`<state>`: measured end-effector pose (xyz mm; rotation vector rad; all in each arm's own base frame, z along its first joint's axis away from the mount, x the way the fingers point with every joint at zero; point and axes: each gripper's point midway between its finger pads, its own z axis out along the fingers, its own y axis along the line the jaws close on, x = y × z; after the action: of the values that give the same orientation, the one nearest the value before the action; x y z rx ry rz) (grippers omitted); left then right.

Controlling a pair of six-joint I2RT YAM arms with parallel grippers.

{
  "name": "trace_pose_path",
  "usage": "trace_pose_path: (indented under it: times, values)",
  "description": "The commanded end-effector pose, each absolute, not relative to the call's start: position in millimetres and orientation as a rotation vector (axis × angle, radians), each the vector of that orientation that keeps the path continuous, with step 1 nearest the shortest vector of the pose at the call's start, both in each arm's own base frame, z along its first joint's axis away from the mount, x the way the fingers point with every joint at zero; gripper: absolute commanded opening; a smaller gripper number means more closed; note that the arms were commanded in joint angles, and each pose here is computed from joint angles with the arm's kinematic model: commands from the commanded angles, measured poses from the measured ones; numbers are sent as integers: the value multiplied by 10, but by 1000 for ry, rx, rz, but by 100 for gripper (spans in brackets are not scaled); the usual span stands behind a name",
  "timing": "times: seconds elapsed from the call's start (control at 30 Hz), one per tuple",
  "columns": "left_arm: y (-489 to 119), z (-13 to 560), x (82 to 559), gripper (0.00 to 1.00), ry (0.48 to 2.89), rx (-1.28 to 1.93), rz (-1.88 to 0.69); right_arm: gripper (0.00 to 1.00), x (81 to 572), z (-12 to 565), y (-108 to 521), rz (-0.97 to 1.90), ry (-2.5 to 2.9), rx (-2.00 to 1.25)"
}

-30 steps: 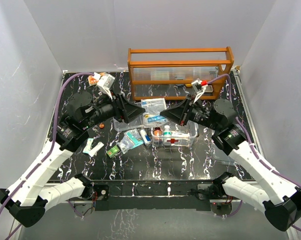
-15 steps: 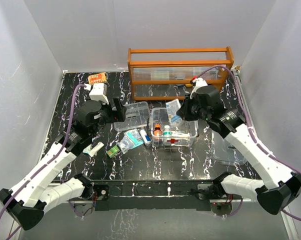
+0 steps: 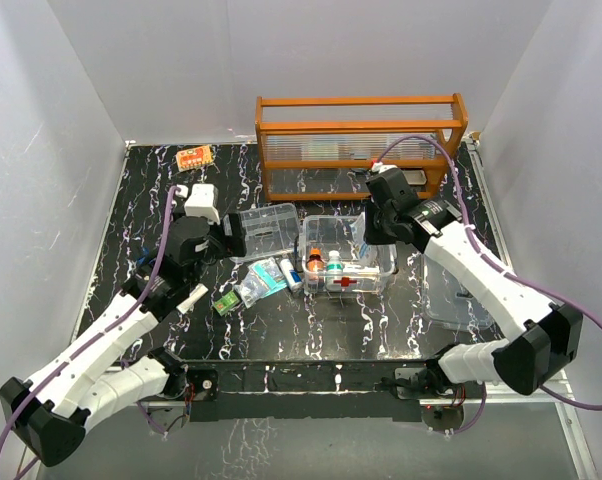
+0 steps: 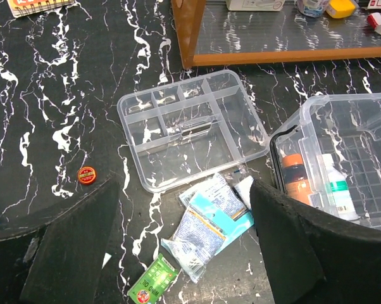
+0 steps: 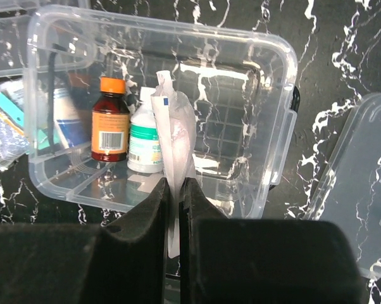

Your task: Organize the medicine kit

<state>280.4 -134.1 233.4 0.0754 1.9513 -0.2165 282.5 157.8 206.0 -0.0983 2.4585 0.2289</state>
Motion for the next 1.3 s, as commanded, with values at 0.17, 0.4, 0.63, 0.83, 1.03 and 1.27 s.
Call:
trace_pose_path:
  times: [0.17,0.4,0.63,0.83,1.03,1.27]
  values:
    - [-1253,2424,2831,84,1874,38,-201,0,2930,1977,1498,95,2472,-32]
    - [-1265,2379,2838,84,1895,52,-192,0,3065,1722,1535,-33,2516,-76]
    - [-1243,2364,2832,84,1897,54,-178,0,3080,1571,1518,-236,2547,-83]
    - [-1226,2352,2832,84,1899,51,-167,0,3011,1401,1408,-427,2576,-57]
    - [-1222,2343,2832,84,1902,51,-163,0,2976,1284,1411,-425,2587,-23]
    - [-1222,2311,2840,85,1911,53,-155,1,2977,1110,1306,-529,2579,13]
